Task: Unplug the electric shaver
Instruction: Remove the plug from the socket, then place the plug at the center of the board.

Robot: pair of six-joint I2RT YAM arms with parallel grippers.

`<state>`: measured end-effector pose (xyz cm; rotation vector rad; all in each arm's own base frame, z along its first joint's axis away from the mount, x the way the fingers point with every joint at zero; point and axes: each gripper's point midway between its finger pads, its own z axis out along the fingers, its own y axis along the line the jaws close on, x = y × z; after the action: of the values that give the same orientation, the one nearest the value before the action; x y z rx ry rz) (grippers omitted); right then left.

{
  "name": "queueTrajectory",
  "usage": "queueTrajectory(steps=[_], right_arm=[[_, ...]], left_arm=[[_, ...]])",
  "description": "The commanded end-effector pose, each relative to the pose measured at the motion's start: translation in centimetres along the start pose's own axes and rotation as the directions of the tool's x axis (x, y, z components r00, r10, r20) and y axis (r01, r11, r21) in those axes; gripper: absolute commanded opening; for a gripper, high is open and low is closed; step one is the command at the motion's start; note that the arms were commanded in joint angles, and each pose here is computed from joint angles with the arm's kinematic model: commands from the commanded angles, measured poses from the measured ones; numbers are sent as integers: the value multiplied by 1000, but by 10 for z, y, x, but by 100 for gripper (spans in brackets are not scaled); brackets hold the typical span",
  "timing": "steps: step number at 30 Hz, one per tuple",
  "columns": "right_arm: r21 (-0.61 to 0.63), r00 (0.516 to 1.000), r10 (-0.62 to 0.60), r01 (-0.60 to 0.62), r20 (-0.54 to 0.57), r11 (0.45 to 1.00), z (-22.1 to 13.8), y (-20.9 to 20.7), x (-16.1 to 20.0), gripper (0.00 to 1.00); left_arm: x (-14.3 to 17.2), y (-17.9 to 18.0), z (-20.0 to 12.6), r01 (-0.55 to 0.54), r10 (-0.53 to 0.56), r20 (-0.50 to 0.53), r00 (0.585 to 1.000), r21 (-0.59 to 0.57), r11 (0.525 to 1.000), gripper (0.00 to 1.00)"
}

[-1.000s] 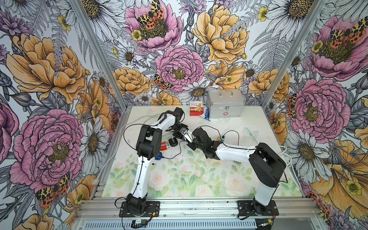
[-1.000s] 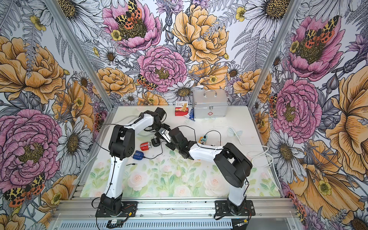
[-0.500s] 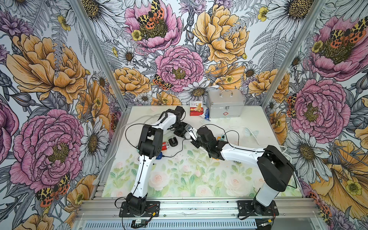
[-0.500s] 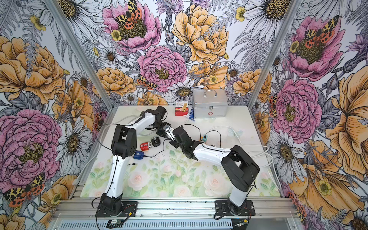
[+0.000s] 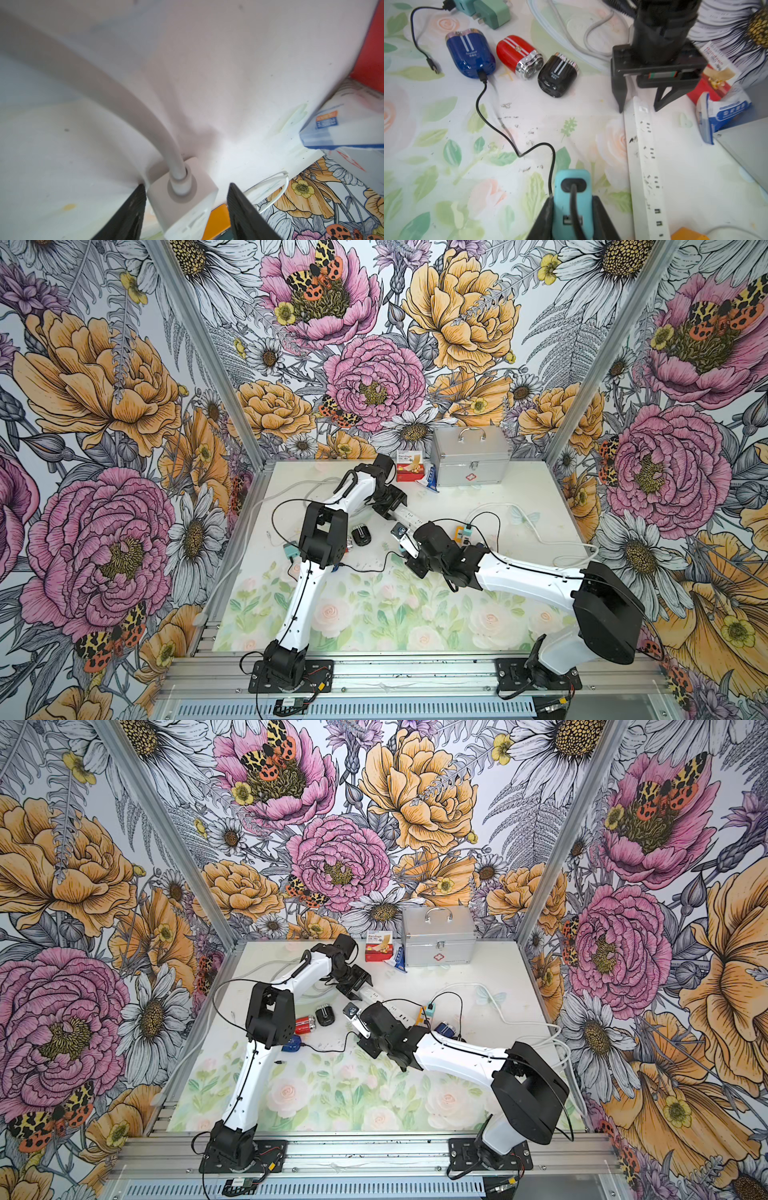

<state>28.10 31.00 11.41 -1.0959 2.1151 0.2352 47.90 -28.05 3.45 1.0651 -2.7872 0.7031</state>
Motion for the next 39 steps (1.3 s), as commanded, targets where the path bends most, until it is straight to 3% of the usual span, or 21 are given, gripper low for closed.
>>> queueTrajectory(steps=[1, 7, 11, 23, 32, 39], right_arm=[[-78, 992, 101, -107, -79, 991, -4, 17, 19, 13], [-120, 972, 170, -190, -161, 974, -6, 32, 39, 15], [-170, 953, 212, -251, -216, 953, -6, 46, 55, 16], [-174, 905, 249, -323, -345, 930, 12, 60, 91, 21], [-111, 892, 267, -326, -365, 939, 22, 50, 96, 46], [-61, 923, 245, -274, -295, 960, 15, 33, 75, 66]], left_arm=[[-6, 10, -6, -96, 101, 86, 991, -60, 994, 71], [-8, 2, -28, -189, 198, 155, 968, -68, 980, 81], [-9, -2, -47, -257, 270, 212, 939, -84, 963, 98], [0, 23, -122, -368, 413, 345, 843, -190, 910, 99], [11, 101, -175, -309, 417, 414, 809, -304, 901, 99], [18, 164, -199, -189, 307, 450, 839, -288, 939, 99]])
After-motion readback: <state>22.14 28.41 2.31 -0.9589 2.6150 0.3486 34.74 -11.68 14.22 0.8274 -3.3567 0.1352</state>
